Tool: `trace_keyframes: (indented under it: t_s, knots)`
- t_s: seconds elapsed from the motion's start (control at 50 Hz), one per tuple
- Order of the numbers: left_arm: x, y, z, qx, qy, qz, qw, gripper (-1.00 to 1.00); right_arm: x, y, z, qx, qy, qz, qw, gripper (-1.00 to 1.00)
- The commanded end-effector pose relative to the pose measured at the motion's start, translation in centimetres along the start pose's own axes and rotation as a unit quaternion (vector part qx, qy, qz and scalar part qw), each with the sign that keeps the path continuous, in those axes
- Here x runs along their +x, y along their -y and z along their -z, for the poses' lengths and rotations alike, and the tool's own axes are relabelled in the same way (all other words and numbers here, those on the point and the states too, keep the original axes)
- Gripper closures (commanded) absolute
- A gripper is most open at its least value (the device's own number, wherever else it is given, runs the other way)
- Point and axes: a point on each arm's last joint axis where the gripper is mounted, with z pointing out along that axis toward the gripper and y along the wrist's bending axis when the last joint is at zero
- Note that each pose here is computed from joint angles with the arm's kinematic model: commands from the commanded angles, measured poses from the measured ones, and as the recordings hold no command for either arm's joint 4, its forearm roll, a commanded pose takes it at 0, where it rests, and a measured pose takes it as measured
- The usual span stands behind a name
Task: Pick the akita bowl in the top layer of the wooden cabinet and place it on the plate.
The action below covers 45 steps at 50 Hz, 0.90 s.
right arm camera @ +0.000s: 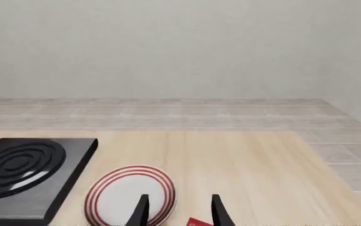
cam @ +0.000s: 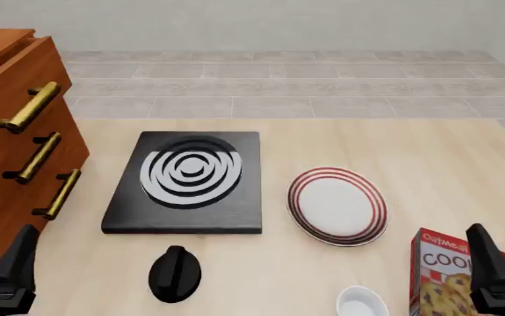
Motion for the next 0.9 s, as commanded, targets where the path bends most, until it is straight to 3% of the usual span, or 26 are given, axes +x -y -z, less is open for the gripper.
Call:
trace_keyframes:
  t_s: [0.02,0.36,0.64,0.9]
  knots:
    - [-0.1,0.0,0.0,0.000,0.000,-0.001,1.0000,-1.00,0.2,0.0,0.0,0.002,-0.003,0.002,1.0000,-1.00]
    - [-0.1,0.0,0.0,0.001,0.001,-0.012,0.9999,-1.00,0.1,0.0,-0.8,0.001,-0.003,0.001,1.0000,-1.00]
    - [-2.0,0.0,0.2,0.003,0.028,-0.027,0.9992,-1.00,0.1,0.0,-0.6,0.001,-0.001,0.007,1.0000,-1.00]
    - [-7.2,0.2,1.4,0.024,0.069,-0.035,0.9967,-1.00,0.2,0.0,-0.2,0.001,0.000,0.008,1.0000,-1.00]
